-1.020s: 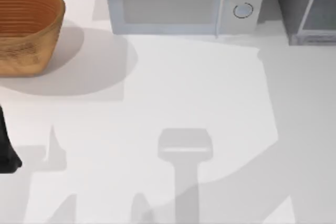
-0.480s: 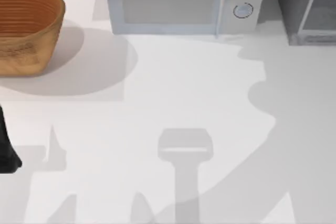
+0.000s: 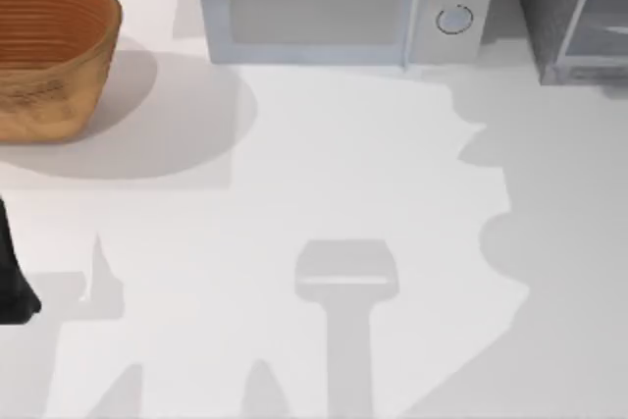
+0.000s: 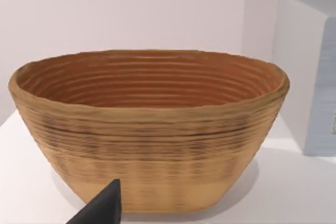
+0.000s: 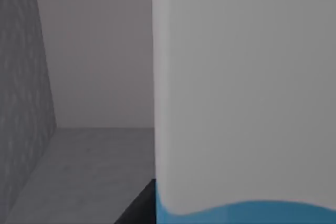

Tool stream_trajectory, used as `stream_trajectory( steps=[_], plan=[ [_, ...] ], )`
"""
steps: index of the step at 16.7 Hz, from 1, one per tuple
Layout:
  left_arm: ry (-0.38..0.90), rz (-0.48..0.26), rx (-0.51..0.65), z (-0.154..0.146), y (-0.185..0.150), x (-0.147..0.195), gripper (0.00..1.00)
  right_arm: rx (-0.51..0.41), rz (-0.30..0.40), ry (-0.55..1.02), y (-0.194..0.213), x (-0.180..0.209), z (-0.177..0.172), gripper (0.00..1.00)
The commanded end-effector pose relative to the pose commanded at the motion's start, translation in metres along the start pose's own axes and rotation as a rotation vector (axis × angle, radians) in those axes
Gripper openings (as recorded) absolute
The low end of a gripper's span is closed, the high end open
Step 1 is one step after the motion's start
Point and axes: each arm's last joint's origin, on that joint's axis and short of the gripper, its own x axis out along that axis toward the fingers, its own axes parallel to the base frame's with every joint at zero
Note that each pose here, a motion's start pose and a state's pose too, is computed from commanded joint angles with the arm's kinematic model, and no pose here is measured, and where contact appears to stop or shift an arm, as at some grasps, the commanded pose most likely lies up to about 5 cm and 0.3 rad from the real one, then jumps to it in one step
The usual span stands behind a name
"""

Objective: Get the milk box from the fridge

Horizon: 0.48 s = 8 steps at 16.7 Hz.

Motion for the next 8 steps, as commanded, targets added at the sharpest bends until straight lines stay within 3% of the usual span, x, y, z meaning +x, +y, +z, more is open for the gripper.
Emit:
stream_trajectory(
  steps=[4,8],
  plan=[
    [0.0,0.0,0.0,0.0,0.0,0.0,1.0,-0.006,-0.001,-0.019,0.001,-0.034,0.003,0.0],
    [0.0,0.0,0.0,0.0,0.0,0.0,1.0,-0.007,-0.001,-0.024,0.001,-0.036,0.004,0.0]
  ],
)
